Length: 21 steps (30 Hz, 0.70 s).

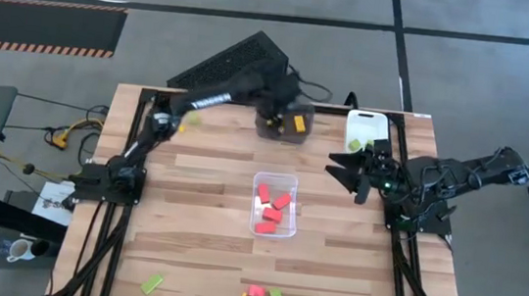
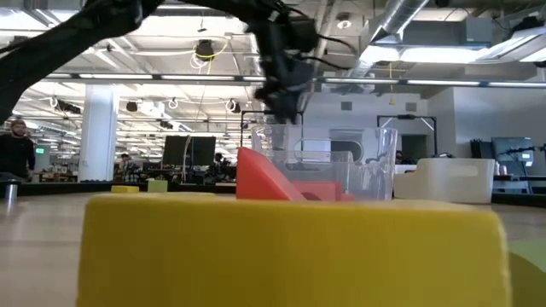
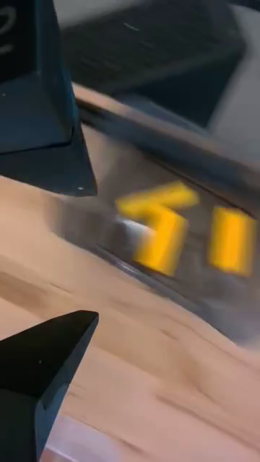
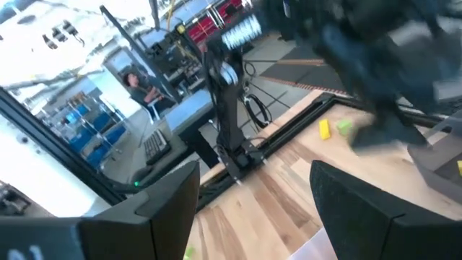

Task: Sort & place blocks by color
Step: Put the pink block into the transparent bin

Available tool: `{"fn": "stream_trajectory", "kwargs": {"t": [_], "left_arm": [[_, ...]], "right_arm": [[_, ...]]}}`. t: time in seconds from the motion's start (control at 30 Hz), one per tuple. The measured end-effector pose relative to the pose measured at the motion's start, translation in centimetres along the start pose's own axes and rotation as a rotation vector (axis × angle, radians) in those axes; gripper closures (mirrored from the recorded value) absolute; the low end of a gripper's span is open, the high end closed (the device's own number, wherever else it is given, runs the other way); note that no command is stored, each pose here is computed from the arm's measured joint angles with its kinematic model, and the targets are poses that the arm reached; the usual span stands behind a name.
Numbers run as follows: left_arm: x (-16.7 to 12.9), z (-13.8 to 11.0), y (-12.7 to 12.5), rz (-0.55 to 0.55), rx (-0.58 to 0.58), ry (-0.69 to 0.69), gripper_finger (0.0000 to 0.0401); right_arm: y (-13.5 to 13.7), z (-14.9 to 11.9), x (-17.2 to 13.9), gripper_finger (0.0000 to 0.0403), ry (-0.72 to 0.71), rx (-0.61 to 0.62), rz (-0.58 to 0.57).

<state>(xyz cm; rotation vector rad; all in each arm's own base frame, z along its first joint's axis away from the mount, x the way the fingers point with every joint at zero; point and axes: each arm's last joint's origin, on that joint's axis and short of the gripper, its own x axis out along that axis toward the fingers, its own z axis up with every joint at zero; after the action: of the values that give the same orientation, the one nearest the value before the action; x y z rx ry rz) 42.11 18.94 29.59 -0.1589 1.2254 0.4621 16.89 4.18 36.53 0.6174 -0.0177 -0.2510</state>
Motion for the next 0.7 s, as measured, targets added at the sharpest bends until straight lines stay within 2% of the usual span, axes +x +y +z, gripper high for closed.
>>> {"fn": "stream_trajectory", "kwargs": {"t": [0.13,0.27,0.37,0.43,0.53,0.7], "left_arm": [[-1.8,-2.6,3.4,0.059,-0.025,0.15,0.0145],[-5.1,-6.0,7.5,0.084,-0.122,0.152,0.0145],[-5.9,-9.5,9.7,0.067,-0.231,0.186,0.0145],[-6.2,-12.1,9.9,0.016,-0.28,0.207,0.0145],[-7.6,-16.0,8.6,-0.056,-0.3,0.213,0.0145],[-8.6,-21.6,4.7,-0.159,-0.255,0.194,0.0145]], "right_arm": [[0.1,-0.6,0.6,0.0117,0.023,-0.022,-0.014],[0.2,-1.7,1.7,0.0117,0.068,-0.048,-0.038],[0.3,-2.3,2.3,0.0117,0.099,-0.058,-0.038],[0.3,-2.8,2.8,0.0117,0.13,-0.049,-0.032],[0.4,-3.6,3.4,0.0117,0.193,-0.05,-0.005],[0.8,-5.6,4.7,0.0117,0.375,-0.044,0.107]]}}
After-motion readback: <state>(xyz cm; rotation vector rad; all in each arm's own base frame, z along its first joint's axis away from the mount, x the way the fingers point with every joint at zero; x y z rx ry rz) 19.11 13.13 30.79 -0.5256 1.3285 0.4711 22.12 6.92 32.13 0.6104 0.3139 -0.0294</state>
